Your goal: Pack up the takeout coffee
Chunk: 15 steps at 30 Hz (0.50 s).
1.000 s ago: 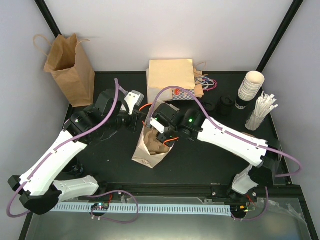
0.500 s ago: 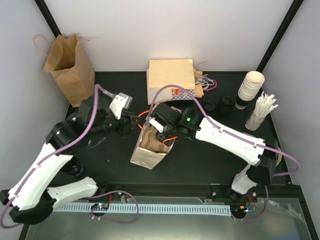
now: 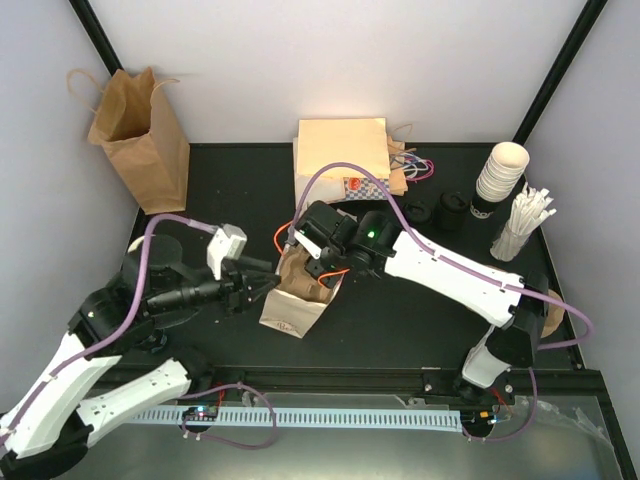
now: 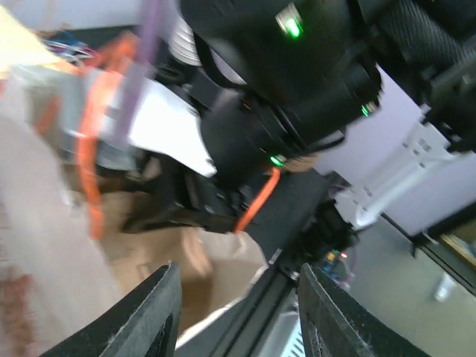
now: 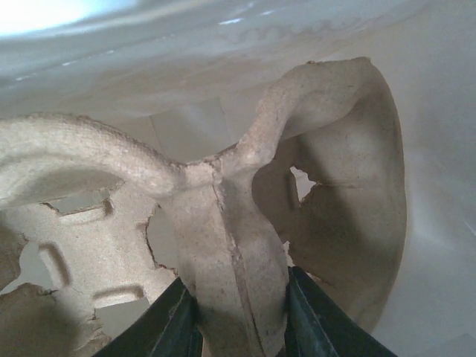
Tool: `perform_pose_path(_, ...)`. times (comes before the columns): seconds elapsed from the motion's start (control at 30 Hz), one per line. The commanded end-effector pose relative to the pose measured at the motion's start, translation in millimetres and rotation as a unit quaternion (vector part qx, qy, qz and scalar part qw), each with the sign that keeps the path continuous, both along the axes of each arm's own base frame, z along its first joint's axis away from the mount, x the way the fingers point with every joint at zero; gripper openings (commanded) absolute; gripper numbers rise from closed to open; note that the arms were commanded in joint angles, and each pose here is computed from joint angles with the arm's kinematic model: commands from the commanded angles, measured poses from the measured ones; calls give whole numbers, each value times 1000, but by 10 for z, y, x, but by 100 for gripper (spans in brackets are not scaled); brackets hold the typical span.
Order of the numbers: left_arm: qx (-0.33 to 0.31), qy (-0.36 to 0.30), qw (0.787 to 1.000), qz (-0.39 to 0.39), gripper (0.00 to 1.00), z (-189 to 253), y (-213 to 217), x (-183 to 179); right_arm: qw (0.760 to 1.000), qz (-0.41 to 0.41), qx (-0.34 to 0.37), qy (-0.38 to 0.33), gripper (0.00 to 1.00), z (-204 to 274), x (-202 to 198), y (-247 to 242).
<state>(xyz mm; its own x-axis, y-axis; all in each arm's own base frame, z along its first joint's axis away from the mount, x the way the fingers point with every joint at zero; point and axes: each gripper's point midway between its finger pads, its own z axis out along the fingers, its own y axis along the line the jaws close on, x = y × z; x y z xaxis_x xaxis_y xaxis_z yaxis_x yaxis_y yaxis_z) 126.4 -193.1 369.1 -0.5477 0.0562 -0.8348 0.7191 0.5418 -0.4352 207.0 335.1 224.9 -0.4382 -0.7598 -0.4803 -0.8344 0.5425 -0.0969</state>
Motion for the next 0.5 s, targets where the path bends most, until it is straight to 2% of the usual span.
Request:
perform_pose_path(0.0, -108, -5, 990, -94, 44, 232, -239, -310, 1000, -22, 16, 0, 31, 67, 65, 71)
perform_pose_path(0.27, -104, 4, 988, -110, 42, 111, -386, -345, 999, -32, 16, 14, 31, 9, 72, 127)
perform_pose_path(0.47, -47, -14, 994, -98, 37, -36, -580, -298, 999, -36, 18, 19, 31, 9, 77, 161)
